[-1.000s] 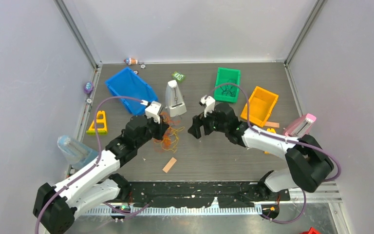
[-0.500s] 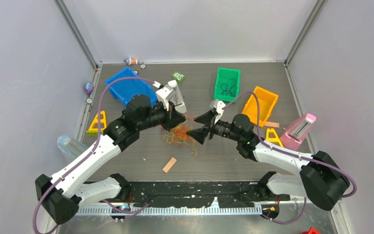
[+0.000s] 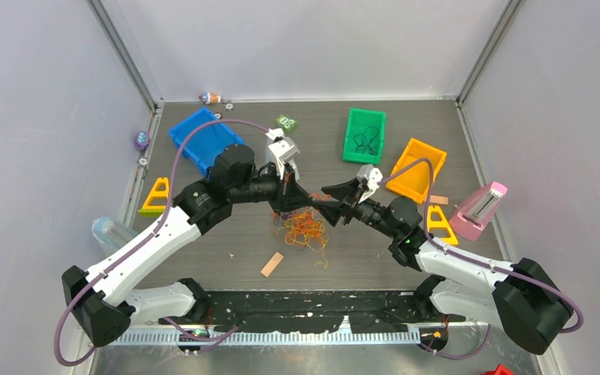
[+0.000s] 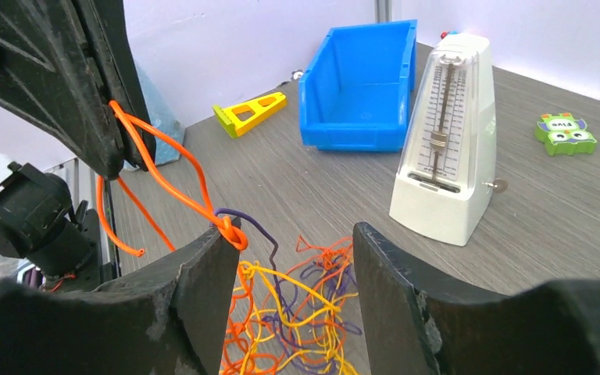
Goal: Untangle the cables
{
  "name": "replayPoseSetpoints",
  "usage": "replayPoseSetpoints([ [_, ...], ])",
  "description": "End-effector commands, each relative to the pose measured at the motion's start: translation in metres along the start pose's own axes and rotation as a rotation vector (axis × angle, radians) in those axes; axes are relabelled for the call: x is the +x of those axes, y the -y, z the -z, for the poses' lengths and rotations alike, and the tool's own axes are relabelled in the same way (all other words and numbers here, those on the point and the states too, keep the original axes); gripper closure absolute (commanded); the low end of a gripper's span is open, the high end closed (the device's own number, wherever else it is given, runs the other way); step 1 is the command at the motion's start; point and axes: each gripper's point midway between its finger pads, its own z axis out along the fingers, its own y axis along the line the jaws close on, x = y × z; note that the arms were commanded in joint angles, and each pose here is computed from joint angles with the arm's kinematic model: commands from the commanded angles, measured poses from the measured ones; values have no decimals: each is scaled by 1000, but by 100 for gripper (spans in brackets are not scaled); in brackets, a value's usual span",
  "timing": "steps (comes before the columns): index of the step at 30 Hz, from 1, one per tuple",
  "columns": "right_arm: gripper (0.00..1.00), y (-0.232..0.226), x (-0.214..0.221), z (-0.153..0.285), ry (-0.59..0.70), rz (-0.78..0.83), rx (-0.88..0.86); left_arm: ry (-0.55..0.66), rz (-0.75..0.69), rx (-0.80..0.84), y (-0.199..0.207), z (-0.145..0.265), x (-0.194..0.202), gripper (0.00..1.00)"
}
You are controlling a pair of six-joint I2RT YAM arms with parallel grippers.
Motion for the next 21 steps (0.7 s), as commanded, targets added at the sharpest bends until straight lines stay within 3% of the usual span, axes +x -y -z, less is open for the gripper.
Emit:
replayPoseSetpoints([
  [1, 40, -17, -20, -9, 66, 12, -98, 26, -3, 82, 22, 4, -18, 100],
  [4, 45, -28, -20, -17, 54, -15, -158, 20, 4, 81, 20, -1, -17, 100],
  [6, 63, -27, -13, -22, 31, -35, -155, 38, 3, 64, 18, -1, -20, 100],
  [7, 78, -21, -7, -24, 12, -52, -131, 62, -3, 54, 17, 1, -25, 100],
  [9, 91, -6, 3, -28, -13, -79, -46, 98, -15, 14, 13, 6, -32, 100],
  [14, 95, 60, 35, -16, -76, -184, 279, 195, -63, -247, -13, 46, -56, 100],
  [18, 95, 134, 58, 22, -111, -313, 607, 322, -84, -518, -43, 96, -76, 100],
  [21, 95, 155, 72, 44, -117, -420, 689, 397, -93, -648, -57, 125, -80, 100],
])
